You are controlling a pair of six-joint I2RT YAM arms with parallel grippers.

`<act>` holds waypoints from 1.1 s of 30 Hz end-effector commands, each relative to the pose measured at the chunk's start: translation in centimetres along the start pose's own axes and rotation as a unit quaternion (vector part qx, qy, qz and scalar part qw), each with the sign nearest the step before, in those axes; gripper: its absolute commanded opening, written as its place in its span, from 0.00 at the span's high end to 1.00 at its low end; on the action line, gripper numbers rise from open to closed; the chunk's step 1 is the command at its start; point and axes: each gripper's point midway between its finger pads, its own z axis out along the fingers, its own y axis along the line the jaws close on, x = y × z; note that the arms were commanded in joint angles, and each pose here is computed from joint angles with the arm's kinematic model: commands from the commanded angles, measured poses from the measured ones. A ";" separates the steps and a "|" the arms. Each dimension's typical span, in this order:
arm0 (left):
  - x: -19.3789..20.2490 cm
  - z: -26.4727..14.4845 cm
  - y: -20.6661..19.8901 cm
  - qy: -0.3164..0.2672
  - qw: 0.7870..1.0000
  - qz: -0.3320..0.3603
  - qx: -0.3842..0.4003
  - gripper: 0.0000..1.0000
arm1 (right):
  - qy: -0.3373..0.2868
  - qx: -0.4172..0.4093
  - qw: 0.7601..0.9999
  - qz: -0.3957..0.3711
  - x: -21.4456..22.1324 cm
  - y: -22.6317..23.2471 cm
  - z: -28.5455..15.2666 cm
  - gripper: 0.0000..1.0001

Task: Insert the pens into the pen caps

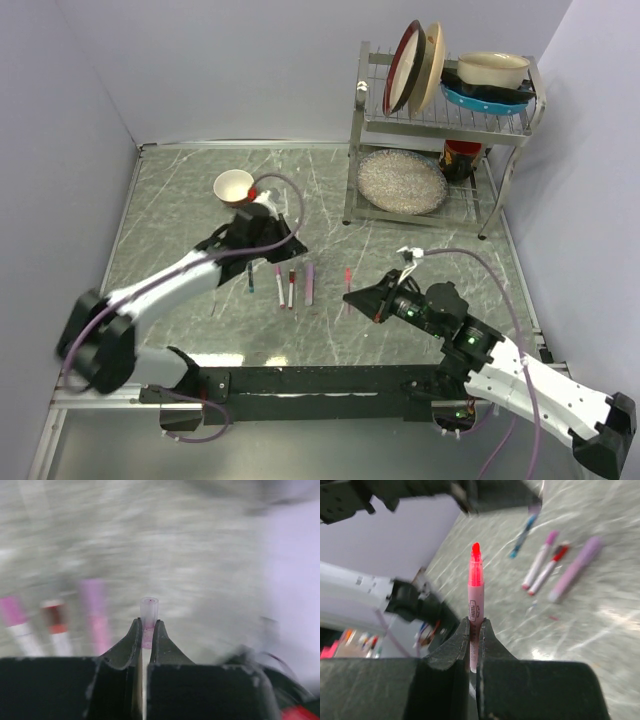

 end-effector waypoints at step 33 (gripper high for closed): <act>-0.3 -15.6 -12.1 -0.133 0.919 0.010 0.370 0.99 | -0.013 -0.182 0.983 0.031 -2.2 10.7 4.3 1.00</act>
